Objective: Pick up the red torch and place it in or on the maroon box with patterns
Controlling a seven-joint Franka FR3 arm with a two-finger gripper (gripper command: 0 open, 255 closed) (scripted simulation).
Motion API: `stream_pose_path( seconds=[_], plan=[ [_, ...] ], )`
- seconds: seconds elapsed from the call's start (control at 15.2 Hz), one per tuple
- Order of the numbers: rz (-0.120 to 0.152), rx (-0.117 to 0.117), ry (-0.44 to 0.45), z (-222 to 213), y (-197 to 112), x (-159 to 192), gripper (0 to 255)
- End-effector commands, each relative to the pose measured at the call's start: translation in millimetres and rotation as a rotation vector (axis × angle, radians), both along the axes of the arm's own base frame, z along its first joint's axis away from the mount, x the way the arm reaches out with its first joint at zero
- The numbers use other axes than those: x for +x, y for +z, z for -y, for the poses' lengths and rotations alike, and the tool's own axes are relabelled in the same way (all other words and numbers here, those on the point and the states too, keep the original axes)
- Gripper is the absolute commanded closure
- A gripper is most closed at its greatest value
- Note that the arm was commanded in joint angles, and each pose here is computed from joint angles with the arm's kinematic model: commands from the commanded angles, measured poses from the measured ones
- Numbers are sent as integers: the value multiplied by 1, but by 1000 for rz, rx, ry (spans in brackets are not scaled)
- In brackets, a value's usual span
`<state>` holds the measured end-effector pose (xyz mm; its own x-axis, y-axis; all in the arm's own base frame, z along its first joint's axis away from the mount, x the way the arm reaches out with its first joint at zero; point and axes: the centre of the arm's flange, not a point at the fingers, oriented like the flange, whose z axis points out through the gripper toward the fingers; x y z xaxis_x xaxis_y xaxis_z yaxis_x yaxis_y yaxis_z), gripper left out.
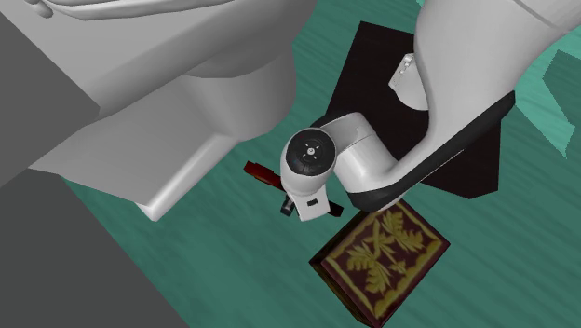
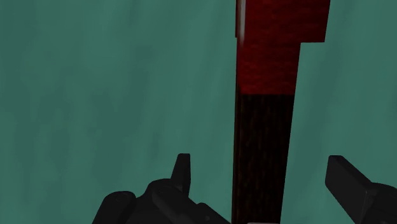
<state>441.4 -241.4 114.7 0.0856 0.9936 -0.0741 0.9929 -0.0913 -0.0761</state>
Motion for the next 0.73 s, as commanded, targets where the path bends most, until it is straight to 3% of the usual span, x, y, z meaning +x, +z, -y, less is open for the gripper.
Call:
stream_pose_path(
  seconds=[0.0,0.2,0.26,0.66],
  plan=[
    [0,0,0,0,-1,0,0],
    [0,0,0,0,0,0,0],
    [0,0,0,0,0,0,255],
    [0,0,0,0,0,0,255]
  ],
)
